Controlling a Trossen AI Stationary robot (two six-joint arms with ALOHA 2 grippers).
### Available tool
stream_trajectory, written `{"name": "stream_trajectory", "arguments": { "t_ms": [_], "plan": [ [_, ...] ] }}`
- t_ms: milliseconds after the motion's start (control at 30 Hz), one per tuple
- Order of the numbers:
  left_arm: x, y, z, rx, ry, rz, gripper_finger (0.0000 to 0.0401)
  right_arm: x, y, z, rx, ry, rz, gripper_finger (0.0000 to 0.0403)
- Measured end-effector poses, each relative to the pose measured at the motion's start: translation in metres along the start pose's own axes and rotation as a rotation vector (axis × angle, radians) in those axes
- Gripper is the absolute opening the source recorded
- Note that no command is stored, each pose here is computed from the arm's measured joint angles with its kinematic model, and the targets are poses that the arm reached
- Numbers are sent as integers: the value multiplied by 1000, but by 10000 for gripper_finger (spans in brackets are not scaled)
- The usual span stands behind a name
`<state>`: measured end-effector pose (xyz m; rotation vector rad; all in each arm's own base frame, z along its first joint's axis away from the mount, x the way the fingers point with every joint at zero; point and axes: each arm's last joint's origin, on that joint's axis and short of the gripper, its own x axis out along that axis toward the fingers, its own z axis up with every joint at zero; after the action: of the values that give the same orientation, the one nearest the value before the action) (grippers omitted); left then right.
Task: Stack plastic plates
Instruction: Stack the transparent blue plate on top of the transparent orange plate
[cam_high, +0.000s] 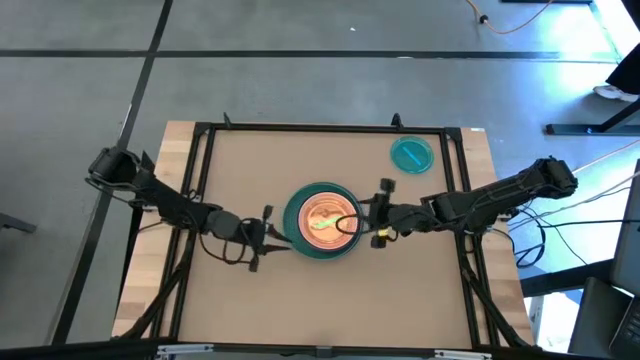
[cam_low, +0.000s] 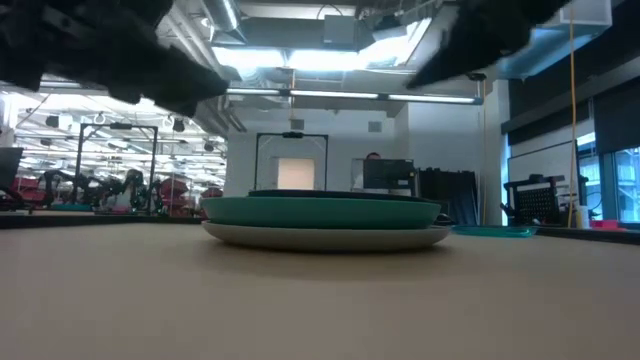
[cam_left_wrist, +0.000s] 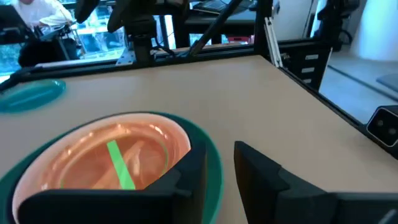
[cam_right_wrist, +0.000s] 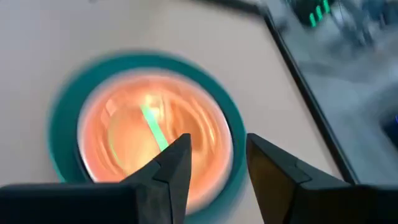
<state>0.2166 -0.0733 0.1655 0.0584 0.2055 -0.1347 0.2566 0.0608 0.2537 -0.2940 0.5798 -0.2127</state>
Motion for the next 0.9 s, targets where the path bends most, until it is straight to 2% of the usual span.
{"name": "stream_trajectory", "arguments": {
  "t_ms": [233, 367, 567, 667, 900],
  "plan": [
    [-5, 0, -6, -25, -14, 3, 77, 0, -25, -31, 166, 291, -138, 145],
    [-5, 1, -6, -25, -13, 16, 77, 12, -53, -50, 269, 405, -243, 145],
    [-4, 5, -6, -20, -13, 69, 77, 26, -100, -87, 449, 541, -308, 145],
    [-4, 8, -6, -22, -12, 81, 77, 29, -119, -108, 533, 576, -348, 145],
    [-3, 9, -7, -22, -6, 84, 77, 38, -145, -154, 680, 537, -335, 145]
  ]
}}
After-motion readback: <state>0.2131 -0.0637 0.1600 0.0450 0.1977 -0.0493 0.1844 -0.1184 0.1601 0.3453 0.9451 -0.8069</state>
